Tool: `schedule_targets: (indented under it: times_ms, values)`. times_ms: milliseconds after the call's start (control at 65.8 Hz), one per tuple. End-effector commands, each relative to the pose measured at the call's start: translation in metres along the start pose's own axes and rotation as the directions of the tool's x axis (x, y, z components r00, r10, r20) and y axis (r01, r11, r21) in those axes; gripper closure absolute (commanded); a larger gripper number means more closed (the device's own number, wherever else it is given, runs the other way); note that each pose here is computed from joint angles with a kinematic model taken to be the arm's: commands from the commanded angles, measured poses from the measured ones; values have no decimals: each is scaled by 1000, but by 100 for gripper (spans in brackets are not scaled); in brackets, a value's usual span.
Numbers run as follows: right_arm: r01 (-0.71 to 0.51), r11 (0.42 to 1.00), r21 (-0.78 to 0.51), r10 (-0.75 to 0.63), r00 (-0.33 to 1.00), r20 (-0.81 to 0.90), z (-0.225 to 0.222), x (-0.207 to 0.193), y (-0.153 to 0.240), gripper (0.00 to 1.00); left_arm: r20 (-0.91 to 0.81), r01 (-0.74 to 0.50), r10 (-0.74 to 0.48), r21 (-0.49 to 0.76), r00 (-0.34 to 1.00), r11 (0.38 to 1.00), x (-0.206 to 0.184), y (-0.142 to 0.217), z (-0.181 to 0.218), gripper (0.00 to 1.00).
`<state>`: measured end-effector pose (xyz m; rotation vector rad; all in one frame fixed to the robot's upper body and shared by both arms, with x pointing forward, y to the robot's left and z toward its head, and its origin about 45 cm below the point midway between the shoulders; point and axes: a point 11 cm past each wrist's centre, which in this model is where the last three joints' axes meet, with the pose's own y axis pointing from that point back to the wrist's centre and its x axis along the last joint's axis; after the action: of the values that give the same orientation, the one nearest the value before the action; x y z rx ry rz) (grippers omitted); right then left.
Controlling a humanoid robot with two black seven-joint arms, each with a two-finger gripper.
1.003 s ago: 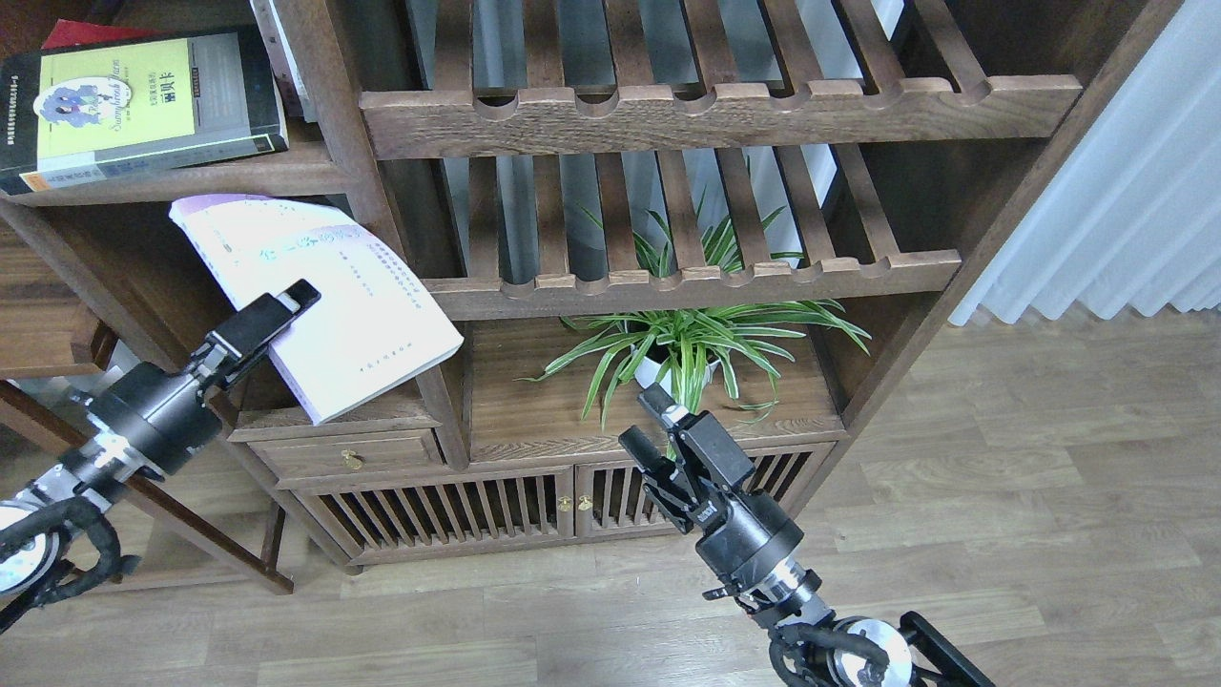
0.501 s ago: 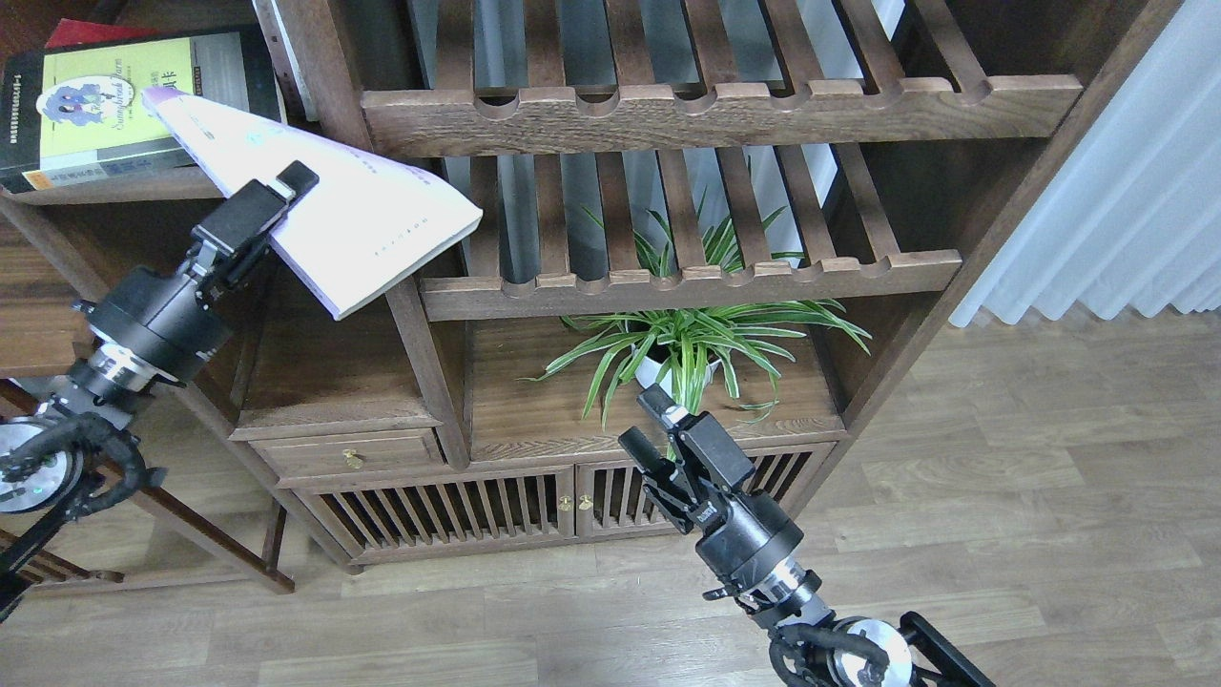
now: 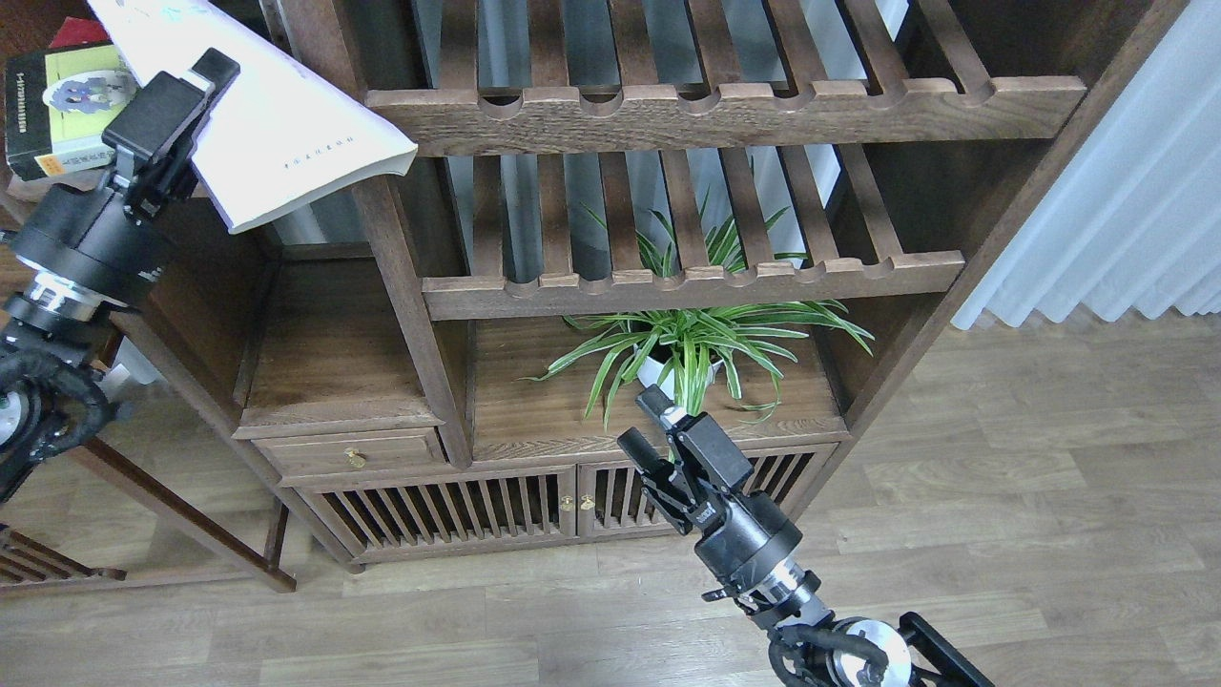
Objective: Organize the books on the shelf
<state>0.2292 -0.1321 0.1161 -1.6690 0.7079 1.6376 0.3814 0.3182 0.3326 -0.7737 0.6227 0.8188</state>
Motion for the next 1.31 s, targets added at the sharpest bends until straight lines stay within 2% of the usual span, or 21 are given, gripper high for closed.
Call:
schedule_targets:
  times_ms: [0, 304, 501, 638, 805, 987, 1291]
  values:
    - [0, 1000, 0, 0, 1000, 0, 0, 0, 0, 2, 15, 4, -4, -33, 1000, 999, -2, 0, 14, 98]
    - [-2, 1000, 0, 2, 1000, 0, 0, 0, 0, 2, 3, -23, 24, -85, 1000, 996, 1, 9, 40, 98]
    - [-4, 1000, -8, 3, 1000, -14, 1, 1, 0, 2, -14, -95, 94, -120, 995, 988, 18, 24, 58, 97]
    - [-6, 1000, -9, 5, 1000, -17, 1, 1, 0, 2, -32, -161, 158, -119, 987, 980, 38, 39, 51, 96]
    - [-10, 1000, -9, 10, 1000, -17, 1, 3, 1, 2, -44, -166, 162, -121, 986, 979, 41, 39, 46, 96]
    - [-12, 1000, -9, 12, 1000, -17, 1, 3, 1, 2, -47, -162, 156, -210, 987, 964, 40, 38, 61, 96]
    - [-20, 1000, -9, 19, 1000, -16, 1, 6, 2, 2, -65, -178, 167, -257, 984, 950, 46, 41, 68, 97]
